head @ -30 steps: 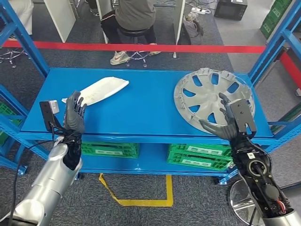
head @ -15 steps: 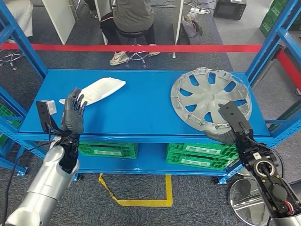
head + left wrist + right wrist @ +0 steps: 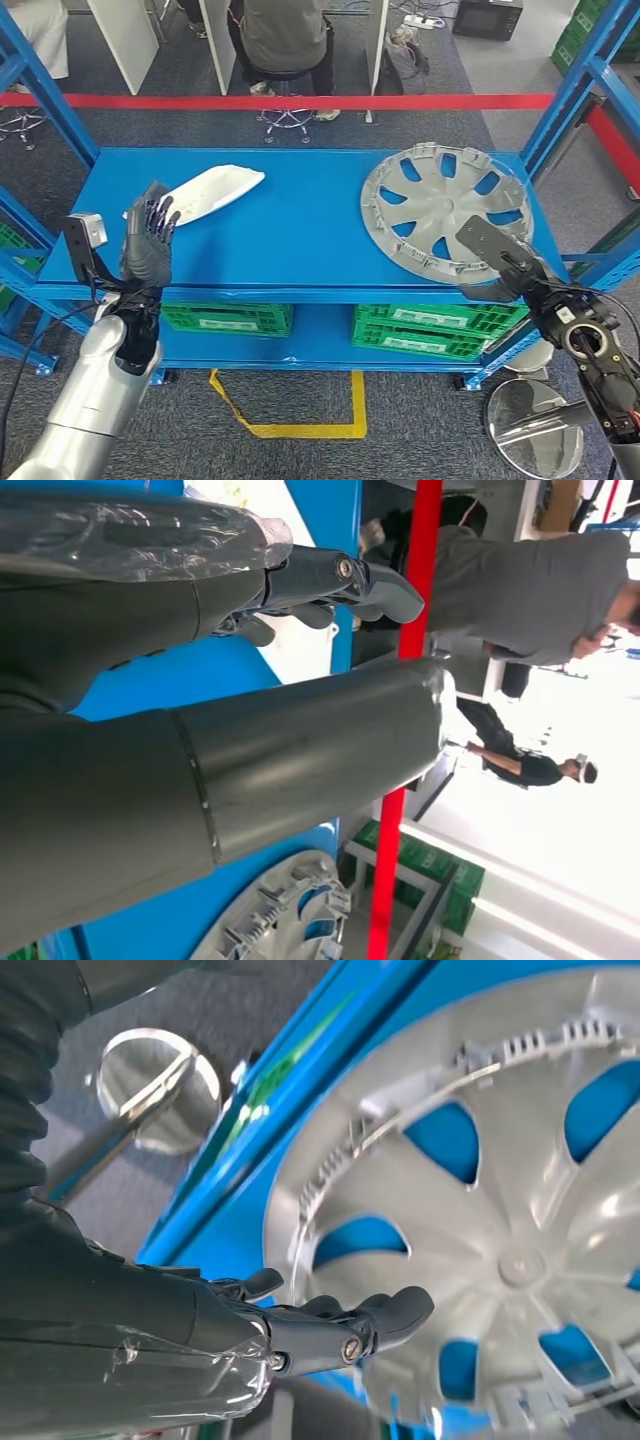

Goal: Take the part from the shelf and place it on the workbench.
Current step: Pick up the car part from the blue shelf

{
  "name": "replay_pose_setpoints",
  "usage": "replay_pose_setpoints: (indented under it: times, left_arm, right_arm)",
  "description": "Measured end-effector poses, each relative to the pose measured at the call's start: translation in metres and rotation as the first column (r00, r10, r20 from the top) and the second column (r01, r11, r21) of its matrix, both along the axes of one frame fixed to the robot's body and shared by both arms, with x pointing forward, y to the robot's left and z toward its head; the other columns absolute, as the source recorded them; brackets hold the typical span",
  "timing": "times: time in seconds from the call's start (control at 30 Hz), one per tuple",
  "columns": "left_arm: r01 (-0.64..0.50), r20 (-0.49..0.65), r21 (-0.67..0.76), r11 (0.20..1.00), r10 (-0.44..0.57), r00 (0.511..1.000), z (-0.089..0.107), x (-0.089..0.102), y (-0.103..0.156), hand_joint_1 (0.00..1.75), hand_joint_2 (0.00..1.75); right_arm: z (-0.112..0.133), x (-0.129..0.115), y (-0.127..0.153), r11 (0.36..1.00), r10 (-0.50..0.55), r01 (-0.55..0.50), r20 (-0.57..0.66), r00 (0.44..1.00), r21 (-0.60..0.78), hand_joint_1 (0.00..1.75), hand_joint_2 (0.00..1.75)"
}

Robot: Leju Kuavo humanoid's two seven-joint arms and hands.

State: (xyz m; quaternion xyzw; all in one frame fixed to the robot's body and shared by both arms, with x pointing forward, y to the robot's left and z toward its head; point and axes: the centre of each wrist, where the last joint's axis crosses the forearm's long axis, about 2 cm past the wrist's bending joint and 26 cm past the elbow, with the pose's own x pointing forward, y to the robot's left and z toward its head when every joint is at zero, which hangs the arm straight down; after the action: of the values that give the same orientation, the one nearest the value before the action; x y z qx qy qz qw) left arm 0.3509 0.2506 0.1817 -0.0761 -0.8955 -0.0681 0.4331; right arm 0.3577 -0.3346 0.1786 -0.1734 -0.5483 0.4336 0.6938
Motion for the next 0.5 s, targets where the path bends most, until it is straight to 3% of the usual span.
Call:
replay_pose_setpoints:
  times: [0.33,0.5]
  left_arm:
    - [-0.003,0.016,-0.007,1.0,0.003,1.0,0.004,-0.001,0.002,0.0,0.0]
    - [0.004,0.015,-0.007,1.0,-0.004,1.0,0.004,-0.001,0.002,0.0,0.0]
  right_arm:
    - [0.009,0.006,-0.008,0.998,0.02,-0.018,0.027,0.999,-0.06,0.0,1.75]
    - [0.019,0.017,-0.011,0.99,0.069,-0.056,0.098,0.993,-0.129,0.0,1.75]
